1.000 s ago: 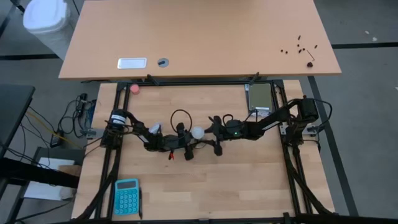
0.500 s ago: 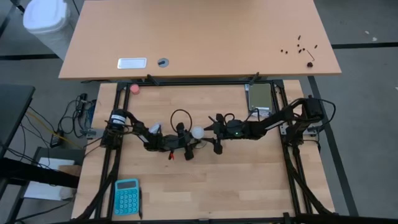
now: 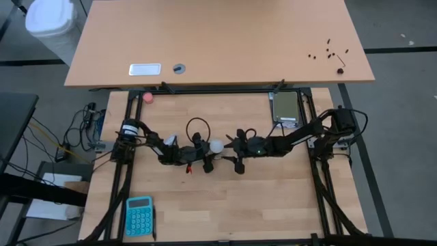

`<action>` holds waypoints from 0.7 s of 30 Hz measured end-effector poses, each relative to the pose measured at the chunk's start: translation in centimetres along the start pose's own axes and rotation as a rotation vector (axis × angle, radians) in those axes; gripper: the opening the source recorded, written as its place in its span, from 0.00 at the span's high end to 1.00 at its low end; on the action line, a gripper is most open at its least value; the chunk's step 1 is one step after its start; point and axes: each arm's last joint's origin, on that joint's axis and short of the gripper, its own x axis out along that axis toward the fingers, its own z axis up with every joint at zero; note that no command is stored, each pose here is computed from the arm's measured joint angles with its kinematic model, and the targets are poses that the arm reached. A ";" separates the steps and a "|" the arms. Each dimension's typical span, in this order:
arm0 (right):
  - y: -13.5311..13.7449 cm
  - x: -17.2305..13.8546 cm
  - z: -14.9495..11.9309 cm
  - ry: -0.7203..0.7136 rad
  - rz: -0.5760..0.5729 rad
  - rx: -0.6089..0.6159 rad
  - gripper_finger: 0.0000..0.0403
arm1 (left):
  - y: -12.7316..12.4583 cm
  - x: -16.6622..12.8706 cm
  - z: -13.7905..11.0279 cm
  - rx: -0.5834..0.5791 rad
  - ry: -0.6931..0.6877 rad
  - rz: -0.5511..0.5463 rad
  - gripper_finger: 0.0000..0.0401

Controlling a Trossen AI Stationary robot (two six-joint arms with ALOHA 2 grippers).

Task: Screw lightbulb
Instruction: Insert the lightbulb into the lamp holder

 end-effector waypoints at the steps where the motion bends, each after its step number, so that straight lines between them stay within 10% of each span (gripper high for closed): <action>1: 0.0 0.0 0.0 -0.002 -0.020 0.000 0.43 | 0.0 0.0 0.0 -0.001 0.000 0.000 0.52; 11: 0.4 -2.1 1.3 0.049 -0.068 0.005 0.43 | -0.1 0.0 0.0 -0.018 0.010 -0.050 0.52; 21: 1.1 -5.1 8.7 0.303 -0.055 -0.117 0.36 | -0.7 0.3 0.3 0.022 0.009 -0.153 0.52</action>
